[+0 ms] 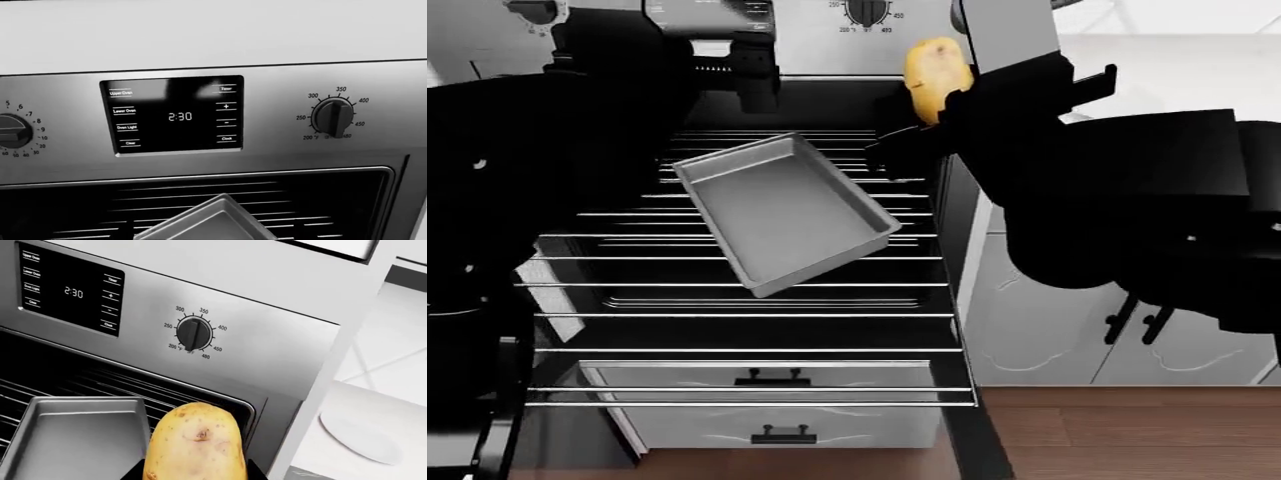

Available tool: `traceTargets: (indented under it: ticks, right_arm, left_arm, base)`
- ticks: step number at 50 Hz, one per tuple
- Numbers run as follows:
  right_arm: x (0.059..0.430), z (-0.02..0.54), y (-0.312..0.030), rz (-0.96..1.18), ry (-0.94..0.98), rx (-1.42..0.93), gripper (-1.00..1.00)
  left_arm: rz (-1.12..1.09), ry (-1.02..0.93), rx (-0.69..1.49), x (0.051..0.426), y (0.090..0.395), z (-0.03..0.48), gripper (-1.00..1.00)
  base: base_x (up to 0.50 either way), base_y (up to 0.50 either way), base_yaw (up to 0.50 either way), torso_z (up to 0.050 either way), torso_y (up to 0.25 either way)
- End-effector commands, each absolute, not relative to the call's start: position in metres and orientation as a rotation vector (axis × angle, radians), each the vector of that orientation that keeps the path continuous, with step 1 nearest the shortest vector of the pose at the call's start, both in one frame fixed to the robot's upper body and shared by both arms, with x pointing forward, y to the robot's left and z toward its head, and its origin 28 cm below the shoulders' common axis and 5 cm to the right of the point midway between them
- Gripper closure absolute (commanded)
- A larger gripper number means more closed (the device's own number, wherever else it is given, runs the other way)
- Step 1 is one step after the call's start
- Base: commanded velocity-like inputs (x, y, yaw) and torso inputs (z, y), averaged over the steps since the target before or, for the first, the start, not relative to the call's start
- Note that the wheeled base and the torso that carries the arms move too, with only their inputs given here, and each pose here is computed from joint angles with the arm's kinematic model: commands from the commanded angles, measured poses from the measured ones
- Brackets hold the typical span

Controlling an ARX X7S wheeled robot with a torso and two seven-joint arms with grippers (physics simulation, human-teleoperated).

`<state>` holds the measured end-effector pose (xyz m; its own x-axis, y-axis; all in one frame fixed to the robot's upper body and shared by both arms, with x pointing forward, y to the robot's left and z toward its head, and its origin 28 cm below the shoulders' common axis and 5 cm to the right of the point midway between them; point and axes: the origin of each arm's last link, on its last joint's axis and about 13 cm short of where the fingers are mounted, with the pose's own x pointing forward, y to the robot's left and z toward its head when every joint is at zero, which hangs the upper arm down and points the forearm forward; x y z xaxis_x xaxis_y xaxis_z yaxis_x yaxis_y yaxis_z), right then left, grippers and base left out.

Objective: Place the potato on the top rack of the oven.

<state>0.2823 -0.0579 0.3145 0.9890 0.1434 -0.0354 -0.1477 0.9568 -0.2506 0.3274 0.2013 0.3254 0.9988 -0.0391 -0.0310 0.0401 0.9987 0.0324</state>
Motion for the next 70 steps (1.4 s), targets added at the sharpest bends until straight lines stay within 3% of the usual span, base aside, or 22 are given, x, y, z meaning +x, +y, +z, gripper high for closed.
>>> traceTargets:
  ticks: [1,70]
  right_arm:
    - [0.283,0.314,-0.058,0.151,0.013,-0.269,1.0]
    - [0.286,0.304,-0.052,0.207,0.046,-0.299,1.0]
  left_arm:
    - [-0.035,0.031,0.031,0.328,0.203,0.325,-1.0]
    - [-0.034,0.033,0.03,0.329,0.203,0.323,-1.0]
  base:
    - [0.0,0.3,0.0,0.0,0.0]
    - [0.01,0.02,0.0,0.0,0.0]
